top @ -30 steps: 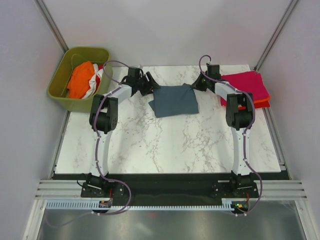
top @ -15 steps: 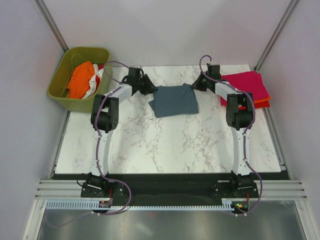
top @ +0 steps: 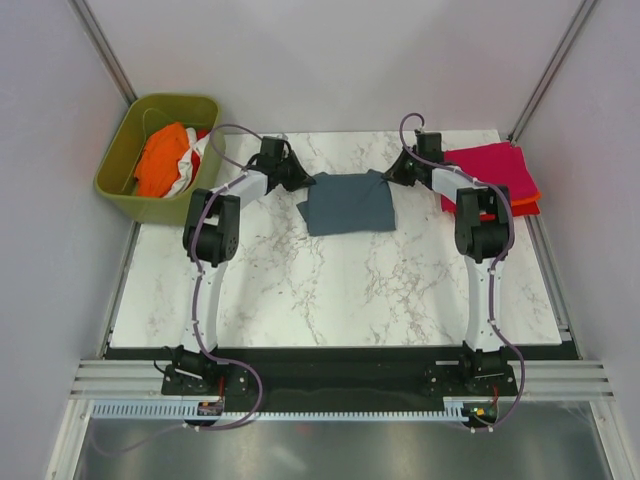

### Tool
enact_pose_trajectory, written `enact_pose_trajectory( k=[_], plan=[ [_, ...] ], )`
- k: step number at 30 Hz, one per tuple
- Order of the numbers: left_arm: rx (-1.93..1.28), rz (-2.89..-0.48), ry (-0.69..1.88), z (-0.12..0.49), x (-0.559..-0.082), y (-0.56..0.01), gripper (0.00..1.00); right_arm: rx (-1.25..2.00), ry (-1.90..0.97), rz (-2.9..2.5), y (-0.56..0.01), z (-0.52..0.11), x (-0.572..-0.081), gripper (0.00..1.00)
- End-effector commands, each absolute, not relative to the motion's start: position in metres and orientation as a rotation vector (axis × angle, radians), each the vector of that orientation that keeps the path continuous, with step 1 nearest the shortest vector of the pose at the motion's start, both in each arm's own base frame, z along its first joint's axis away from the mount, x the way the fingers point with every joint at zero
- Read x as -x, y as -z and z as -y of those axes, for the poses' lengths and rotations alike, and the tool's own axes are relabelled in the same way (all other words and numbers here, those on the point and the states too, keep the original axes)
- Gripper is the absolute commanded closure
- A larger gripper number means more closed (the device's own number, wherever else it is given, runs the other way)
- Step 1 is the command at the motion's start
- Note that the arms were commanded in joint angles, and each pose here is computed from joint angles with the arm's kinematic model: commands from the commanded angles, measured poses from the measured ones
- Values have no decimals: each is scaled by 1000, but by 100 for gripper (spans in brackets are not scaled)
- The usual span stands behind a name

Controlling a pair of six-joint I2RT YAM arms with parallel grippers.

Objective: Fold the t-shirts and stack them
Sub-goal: Neatly place the folded tshirt to the corner

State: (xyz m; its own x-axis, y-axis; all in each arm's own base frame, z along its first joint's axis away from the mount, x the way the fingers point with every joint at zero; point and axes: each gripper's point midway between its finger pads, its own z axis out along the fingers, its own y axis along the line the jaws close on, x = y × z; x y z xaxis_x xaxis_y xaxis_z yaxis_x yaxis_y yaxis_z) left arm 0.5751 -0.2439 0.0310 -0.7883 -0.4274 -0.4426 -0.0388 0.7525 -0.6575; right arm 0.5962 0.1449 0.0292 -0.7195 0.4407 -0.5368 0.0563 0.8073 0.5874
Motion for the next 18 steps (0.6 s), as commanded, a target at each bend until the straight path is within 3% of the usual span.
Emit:
enact_pose_trajectory(
  k=[1,9,18],
  plan=[
    [311,-2292,812,238,-570,-61,98,-329,-702,-2265,-59,-144,-588,100],
    [239,-2224,872,245,-548,-108,98,-308,-698,-2179,-108,-138,-567,100],
    [68,-2023,905,281,-503,-194,98,-248,-719,-2005,-223,-127,-534,100]
  ],
)
